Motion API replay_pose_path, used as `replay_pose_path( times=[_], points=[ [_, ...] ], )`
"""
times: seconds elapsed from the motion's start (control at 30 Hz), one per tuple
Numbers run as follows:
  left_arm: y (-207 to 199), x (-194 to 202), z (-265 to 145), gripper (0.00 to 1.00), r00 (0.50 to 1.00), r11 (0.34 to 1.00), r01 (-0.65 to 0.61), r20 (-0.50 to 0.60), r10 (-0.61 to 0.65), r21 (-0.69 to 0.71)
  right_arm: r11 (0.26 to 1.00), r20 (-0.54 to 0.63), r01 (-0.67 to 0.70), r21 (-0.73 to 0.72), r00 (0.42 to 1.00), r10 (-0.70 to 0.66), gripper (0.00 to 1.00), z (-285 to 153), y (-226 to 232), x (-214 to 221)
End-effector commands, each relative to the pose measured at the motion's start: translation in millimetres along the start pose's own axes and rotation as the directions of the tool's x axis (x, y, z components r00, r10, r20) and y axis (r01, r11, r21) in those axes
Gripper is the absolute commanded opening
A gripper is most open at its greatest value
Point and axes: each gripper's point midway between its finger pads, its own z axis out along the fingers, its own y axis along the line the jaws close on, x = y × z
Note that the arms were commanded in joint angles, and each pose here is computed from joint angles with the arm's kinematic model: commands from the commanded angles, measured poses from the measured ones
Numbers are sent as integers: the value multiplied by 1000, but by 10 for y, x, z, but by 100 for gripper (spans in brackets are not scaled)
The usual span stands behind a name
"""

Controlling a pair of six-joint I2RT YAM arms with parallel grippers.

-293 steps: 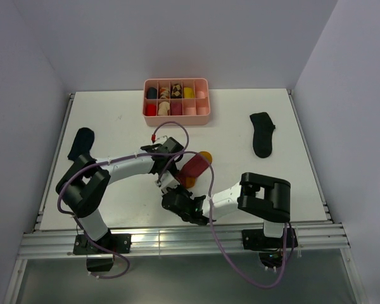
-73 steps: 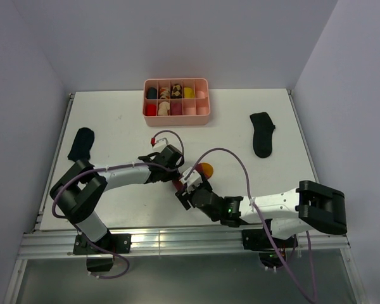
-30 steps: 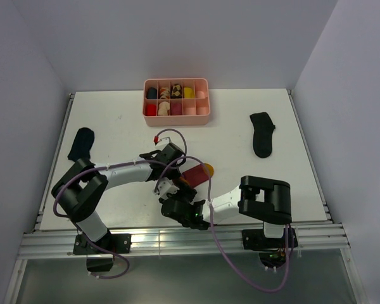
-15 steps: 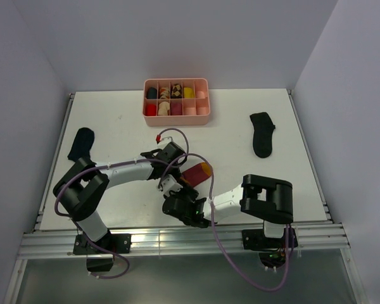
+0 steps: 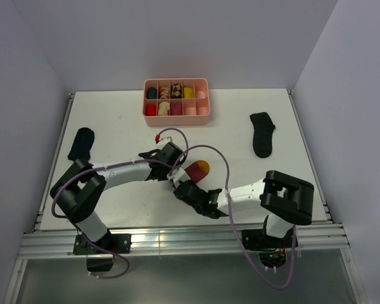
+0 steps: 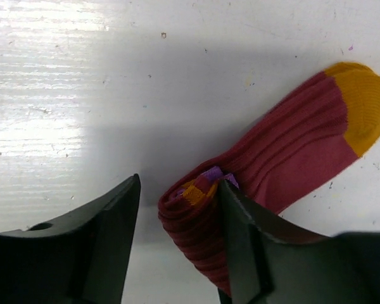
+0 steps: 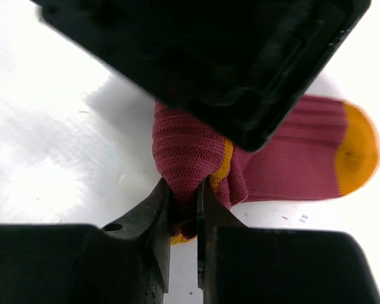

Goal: Roll the socks
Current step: Roll the sock at the center of the board.

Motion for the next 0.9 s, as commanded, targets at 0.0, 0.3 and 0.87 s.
replay_pose_path(
  times=[0.0, 0.3, 0.87],
  points=[
    [21, 17, -195, 59, 1000, 1000, 7, 5, -7, 9, 955, -80, -145, -261, 989, 128, 0, -76, 268, 98],
    [289, -413, -578, 72, 936, 958, 280, 204, -287, 63, 757, -242, -400, -516, 916, 319, 0, -148, 341, -66],
    [439, -30, -499, 71, 874, 871, 427, 136, -466, 241, 458, -531, -672, -582, 740, 413, 0, 101, 211, -201]
  ],
)
